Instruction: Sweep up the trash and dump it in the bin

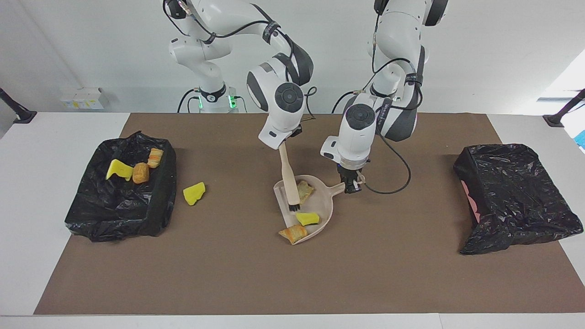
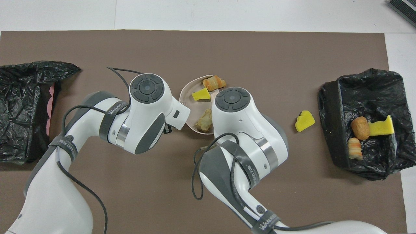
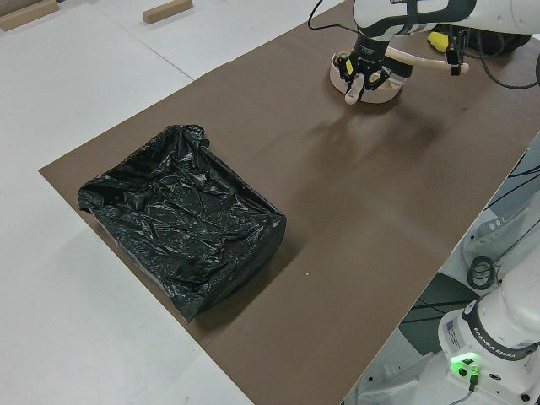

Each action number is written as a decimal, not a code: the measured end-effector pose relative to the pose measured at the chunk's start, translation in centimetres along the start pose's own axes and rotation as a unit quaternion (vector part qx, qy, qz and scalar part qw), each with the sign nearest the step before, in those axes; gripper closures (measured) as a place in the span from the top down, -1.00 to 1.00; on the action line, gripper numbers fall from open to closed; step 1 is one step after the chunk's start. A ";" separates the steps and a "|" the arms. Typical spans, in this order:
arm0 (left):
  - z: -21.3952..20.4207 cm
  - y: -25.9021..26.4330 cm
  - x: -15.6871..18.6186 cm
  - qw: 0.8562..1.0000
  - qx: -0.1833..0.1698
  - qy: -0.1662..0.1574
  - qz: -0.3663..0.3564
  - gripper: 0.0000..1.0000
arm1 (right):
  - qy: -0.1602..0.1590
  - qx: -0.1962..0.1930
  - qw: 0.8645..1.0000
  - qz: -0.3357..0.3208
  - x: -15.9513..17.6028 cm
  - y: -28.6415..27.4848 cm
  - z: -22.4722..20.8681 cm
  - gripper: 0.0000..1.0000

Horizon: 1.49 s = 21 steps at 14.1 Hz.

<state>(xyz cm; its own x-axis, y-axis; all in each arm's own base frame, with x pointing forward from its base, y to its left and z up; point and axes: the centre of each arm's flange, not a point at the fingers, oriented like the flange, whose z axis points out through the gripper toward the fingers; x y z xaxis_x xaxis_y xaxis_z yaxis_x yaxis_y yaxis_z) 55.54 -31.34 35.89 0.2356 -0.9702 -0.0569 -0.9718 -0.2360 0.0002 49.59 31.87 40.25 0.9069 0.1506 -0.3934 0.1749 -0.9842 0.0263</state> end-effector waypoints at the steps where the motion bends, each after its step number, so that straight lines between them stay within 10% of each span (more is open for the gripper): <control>1: 0.0 0.0 0.0 1.000 0.001 0.001 0.003 -0.36 | 0.009 -0.008 1.000 0.003 0.5 1.2 -0.3 -0.45; 10: 1.2 -1.6 -1.5 0.995 0.002 0.068 0.068 -0.36 | 0.042 -0.042 0.997 -0.049 8.3 5.9 2.1 -0.45; 21: 1.4 -1.9 -1.7 0.994 -0.002 0.080 0.069 -0.36 | -0.008 -0.064 0.996 -0.066 1.5 0.7 -2.1 -0.45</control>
<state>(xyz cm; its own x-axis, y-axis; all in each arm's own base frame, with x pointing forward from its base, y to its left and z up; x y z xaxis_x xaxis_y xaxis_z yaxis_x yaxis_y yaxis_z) 56.94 -29.13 34.64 0.0989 -0.9897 0.1036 -0.9951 -0.0993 0.0013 51.85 31.61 41.58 0.8665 0.2750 -0.4165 0.3404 -0.9360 0.0902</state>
